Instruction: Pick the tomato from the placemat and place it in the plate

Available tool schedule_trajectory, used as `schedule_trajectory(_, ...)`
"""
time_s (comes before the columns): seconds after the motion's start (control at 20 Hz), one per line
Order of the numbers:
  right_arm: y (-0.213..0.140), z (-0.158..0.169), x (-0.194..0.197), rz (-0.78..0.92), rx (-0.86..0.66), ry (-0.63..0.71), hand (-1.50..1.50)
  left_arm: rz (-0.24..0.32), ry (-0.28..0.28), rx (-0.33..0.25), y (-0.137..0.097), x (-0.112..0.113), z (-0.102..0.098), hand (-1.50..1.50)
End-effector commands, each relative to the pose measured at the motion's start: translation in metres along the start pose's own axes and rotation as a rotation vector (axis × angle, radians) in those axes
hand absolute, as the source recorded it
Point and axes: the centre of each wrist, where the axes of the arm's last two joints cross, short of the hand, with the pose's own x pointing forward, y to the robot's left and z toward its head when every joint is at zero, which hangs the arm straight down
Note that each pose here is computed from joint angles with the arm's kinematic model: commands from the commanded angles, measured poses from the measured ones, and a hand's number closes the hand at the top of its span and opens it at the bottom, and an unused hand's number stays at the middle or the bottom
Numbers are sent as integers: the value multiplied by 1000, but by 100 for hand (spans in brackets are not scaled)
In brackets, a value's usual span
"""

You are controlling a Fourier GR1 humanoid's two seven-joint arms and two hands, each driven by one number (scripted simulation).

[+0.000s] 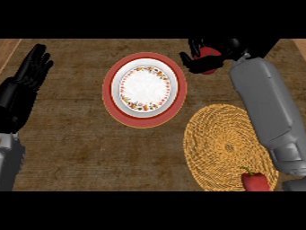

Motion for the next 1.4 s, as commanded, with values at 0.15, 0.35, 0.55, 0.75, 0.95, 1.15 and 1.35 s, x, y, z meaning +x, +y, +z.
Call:
schedule_trajectory(0.15,58,-47,43,-47,53,38,150,-20,-13,-7,-2,-7,10,0)
schedule_trajectory(0.35,71,-64,49,2,42,82,150,-16,-6,-14,-18,-10,0,0)
schedule_trajectory(0.55,87,-66,40,69,65,110,150,2,-19,-42,-18,-10,4,0)
schedule_trajectory(0.75,111,-59,32,132,109,135,150,2,-44,-74,-34,4,-13,0)
schedule_trajectory(0.95,116,-52,20,-17,44,249,-150,20,-51,-96,-19,10,-17,0)
schedule_trajectory(1.15,119,-52,20,-99,97,252,-150,-3,-55,-109,-31,7,-22,0)
schedule_trajectory(1.35,121,-49,18,-210,48,195,-150,27,-51,-108,-46,12,-32,0)
